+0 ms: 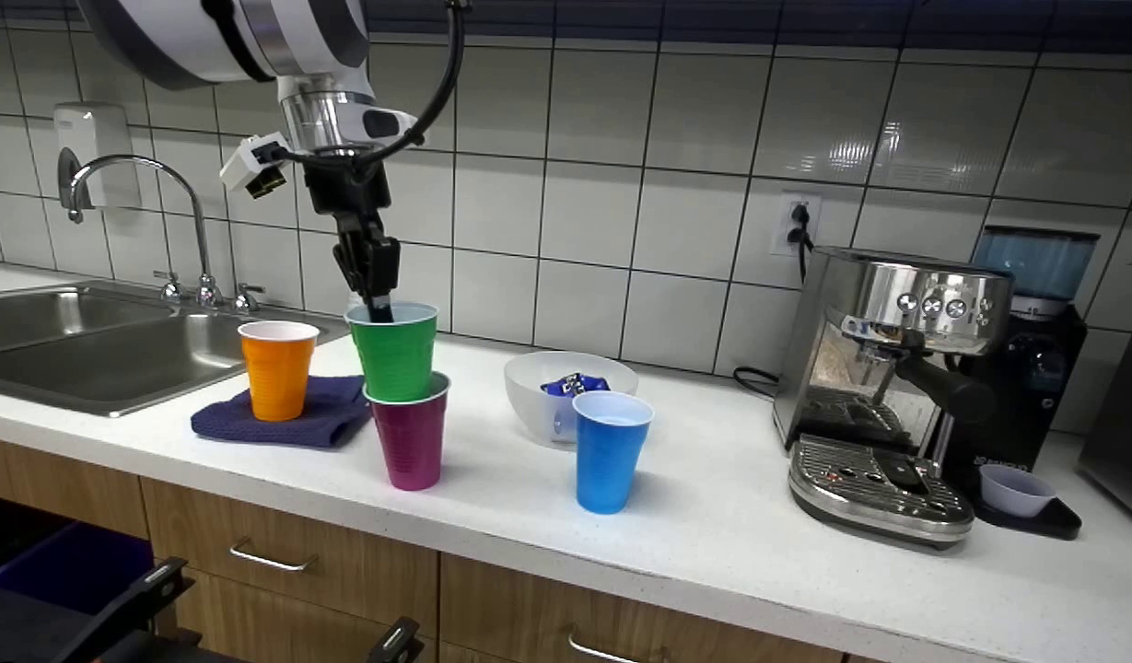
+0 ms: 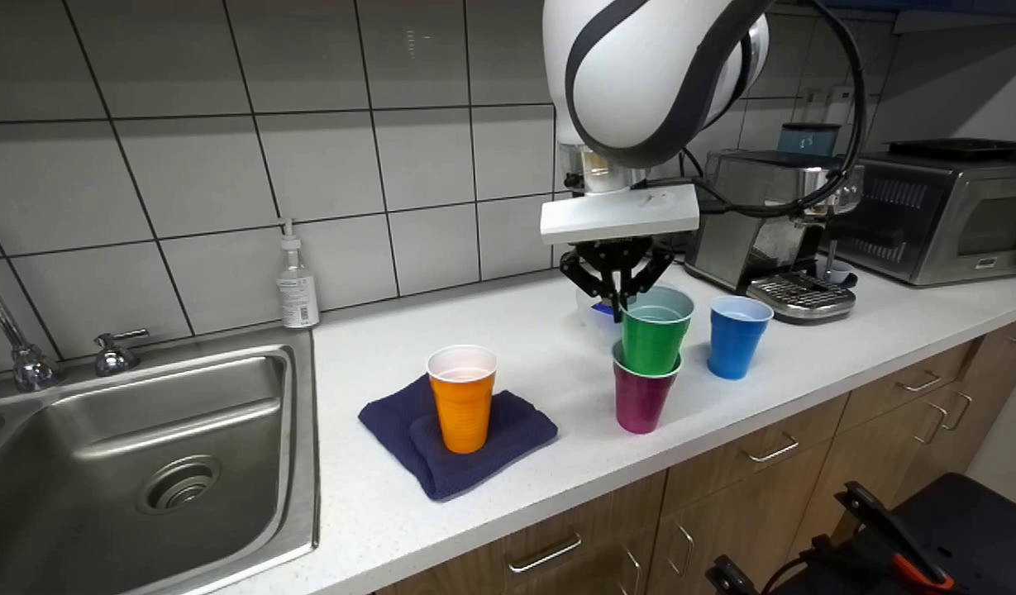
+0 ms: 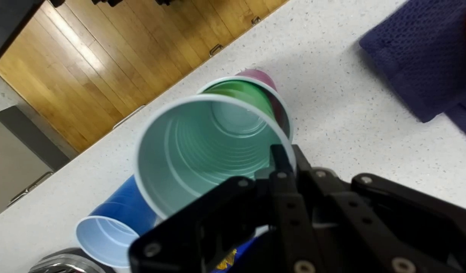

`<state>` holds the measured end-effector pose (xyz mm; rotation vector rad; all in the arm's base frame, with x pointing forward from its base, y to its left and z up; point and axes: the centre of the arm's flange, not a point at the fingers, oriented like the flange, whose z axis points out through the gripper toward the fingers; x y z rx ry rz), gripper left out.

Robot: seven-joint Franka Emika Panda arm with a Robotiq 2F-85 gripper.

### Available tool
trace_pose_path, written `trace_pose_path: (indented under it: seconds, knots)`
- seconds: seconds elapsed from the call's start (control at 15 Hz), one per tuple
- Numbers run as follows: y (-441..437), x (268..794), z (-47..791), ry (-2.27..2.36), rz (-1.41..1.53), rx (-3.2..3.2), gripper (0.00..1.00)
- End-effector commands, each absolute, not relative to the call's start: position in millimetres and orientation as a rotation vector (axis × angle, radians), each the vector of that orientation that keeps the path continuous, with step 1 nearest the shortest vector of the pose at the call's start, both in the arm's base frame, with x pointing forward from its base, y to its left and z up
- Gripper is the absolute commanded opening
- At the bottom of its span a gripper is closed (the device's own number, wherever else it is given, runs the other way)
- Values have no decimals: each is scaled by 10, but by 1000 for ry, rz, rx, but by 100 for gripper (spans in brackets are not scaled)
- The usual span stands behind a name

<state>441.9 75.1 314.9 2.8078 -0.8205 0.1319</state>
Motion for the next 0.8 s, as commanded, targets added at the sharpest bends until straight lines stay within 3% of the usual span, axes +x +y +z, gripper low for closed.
trace_pose_path:
  seconds: [0.0,0.6,0.67,0.73]
  knots:
    - [721,4523,3109,-870,126,2811,1]
    - [618,4611,3027,-899,111,2811,1]
    - [618,4619,3018,-897,109,2811,30]
    - [616,4625,3012,-898,107,2811,31]
